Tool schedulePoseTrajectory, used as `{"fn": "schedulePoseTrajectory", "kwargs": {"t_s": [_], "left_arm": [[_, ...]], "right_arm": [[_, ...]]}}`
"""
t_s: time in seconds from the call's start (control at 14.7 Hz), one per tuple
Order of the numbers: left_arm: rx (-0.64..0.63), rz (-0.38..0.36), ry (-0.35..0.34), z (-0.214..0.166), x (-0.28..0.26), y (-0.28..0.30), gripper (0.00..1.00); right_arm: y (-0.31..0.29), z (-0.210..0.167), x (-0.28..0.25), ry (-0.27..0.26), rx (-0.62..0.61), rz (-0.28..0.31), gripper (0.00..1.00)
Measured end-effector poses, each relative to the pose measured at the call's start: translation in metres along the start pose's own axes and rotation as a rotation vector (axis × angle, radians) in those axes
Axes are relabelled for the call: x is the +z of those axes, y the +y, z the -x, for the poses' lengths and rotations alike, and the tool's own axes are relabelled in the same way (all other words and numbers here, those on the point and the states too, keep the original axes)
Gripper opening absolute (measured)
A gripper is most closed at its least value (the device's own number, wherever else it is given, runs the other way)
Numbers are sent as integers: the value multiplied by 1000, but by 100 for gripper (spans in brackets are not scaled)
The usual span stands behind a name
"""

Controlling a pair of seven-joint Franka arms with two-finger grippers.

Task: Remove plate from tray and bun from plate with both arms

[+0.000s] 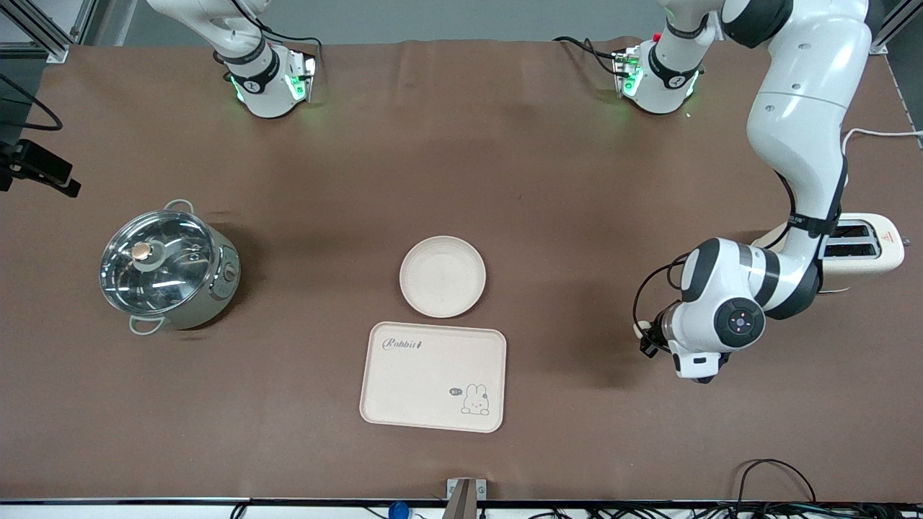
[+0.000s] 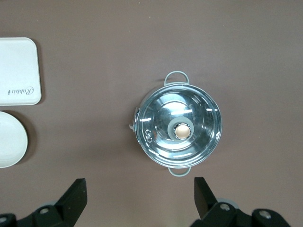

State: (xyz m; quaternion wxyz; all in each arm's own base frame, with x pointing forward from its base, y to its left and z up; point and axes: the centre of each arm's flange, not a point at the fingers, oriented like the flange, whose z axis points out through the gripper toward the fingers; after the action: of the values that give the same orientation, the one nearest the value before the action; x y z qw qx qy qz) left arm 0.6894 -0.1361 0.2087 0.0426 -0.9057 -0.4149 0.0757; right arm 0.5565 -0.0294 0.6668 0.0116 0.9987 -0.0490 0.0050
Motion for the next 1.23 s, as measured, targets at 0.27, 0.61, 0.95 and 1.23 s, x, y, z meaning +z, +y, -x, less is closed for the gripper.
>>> {"fn": "schedulePoseTrajectory", "kwargs": {"t_s": [0.27, 0.61, 0.95, 1.23], "left_arm": [[10, -2, -5, -3, 8, 0, 42], [7, 60, 38, -11, -39, 2, 92], [162, 149, 150, -1, -156, -12, 100], [373, 111, 218, 6, -254, -61, 100]], "right_arm": [[0, -1, -1, 9, 0, 0, 100], [4, -1, 0, 9, 7, 0, 100], [5, -1, 0, 7, 10, 0, 100], [5, 0, 1, -3, 10, 1, 100]]}}
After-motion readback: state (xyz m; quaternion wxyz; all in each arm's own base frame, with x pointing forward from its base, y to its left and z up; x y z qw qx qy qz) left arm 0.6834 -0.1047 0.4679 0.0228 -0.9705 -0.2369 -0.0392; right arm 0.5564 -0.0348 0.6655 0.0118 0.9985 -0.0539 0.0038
